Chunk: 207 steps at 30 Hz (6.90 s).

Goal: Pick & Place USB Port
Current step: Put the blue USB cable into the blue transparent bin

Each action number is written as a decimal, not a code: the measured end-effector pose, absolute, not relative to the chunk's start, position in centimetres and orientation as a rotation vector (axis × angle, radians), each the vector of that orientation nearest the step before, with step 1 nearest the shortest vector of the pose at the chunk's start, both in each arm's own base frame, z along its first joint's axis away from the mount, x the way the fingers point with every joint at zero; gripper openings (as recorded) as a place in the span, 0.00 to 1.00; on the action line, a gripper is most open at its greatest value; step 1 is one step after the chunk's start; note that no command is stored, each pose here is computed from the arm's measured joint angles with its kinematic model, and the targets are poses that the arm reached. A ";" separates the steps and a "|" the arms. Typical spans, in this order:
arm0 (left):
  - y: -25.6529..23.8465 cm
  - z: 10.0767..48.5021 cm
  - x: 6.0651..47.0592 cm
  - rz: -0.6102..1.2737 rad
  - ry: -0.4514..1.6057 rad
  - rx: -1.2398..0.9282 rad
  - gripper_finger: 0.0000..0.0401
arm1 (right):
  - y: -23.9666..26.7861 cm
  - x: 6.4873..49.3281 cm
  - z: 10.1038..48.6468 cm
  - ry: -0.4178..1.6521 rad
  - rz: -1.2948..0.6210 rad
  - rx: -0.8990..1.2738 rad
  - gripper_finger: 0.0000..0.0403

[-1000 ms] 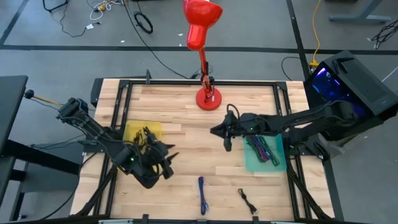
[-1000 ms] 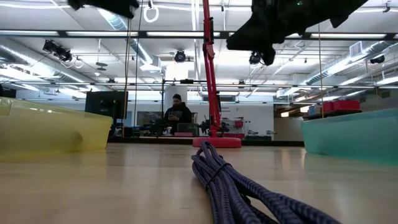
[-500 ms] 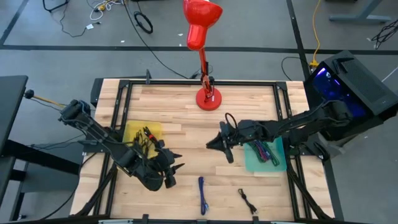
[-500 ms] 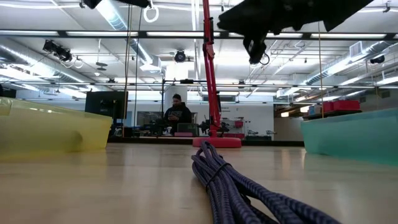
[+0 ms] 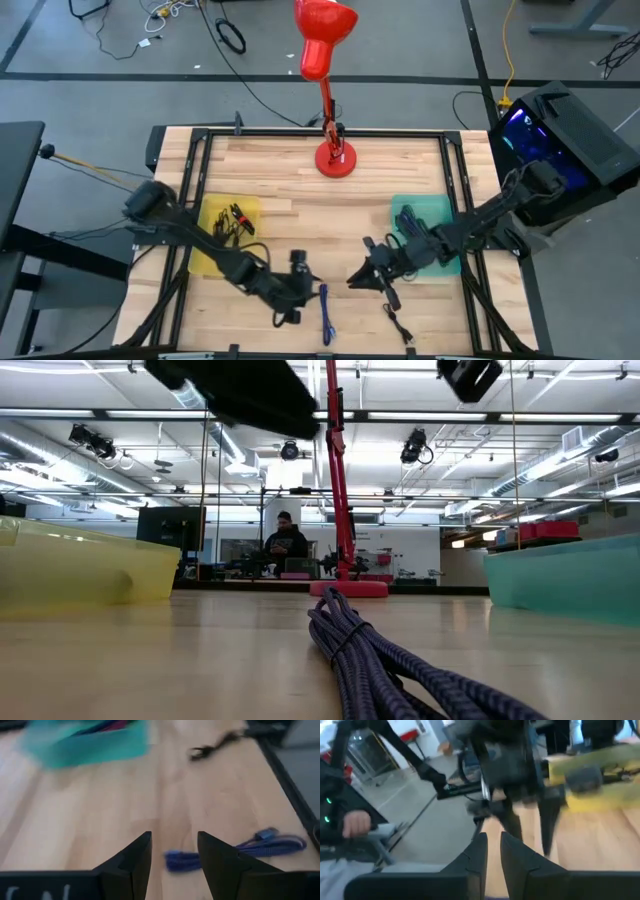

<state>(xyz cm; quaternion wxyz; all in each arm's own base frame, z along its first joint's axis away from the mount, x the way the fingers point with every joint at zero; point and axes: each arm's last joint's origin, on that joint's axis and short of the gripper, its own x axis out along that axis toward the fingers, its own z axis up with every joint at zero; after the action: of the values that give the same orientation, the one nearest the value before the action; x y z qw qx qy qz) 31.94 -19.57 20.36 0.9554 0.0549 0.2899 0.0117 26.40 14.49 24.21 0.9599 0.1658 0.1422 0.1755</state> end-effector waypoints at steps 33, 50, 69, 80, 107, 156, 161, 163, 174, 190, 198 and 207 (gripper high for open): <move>-22.2 21.6 31.7 0.225 0.967 0.061 0.41 | 19.6 31.0 14.1 0.622 0.294 0.358 0.14; -23.1 21.7 31.1 0.247 0.917 0.065 0.41 | 15.5 34.0 13.3 0.715 0.151 0.212 0.36; -23.0 21.8 31.2 0.267 0.887 0.072 0.41 | 14.4 34.7 11.3 0.755 0.133 0.205 0.51; -23.1 21.9 31.3 0.265 0.876 0.064 0.41 | 14.4 35.1 11.3 0.730 0.146 0.241 0.51; -23.1 21.9 31.4 0.264 0.874 0.062 0.41 | 14.9 34.9 11.4 0.719 0.156 0.248 0.51; -23.1 21.9 31.4 0.268 0.868 0.065 0.41 | 9.1 28.9 23.9 0.782 0.076 0.236 0.00; -23.1 21.9 31.4 0.268 0.868 0.065 0.41 | 7.5 24.4 27.9 0.780 0.007 0.298 0.00; -23.1 21.9 31.4 0.269 0.868 0.065 0.41 | 6.8 22.6 29.0 0.779 -0.030 0.311 0.00; -23.1 21.9 31.4 0.273 0.863 0.067 0.41 | 3.1 13.6 31.1 0.851 -0.381 0.428 0.00; -23.1 21.9 31.4 0.274 0.863 0.067 0.41 | 2.0 9.0 30.4 1.064 -0.555 0.568 0.00; -23.1 21.9 31.4 0.274 0.863 0.066 0.41 | 2.4 10.3 29.9 1.123 -0.570 0.521 0.01; -23.1 21.9 31.4 0.274 0.863 0.066 0.41 | 2.7 11.4 29.4 1.167 -0.570 0.472 0.22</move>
<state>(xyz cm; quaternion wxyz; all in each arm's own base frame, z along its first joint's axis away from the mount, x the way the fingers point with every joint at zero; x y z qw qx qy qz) 31.40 -23.08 21.90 0.8988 0.0319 0.4167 0.1324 11.41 2.71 29.43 0.7706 0.2178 0.5383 -0.2627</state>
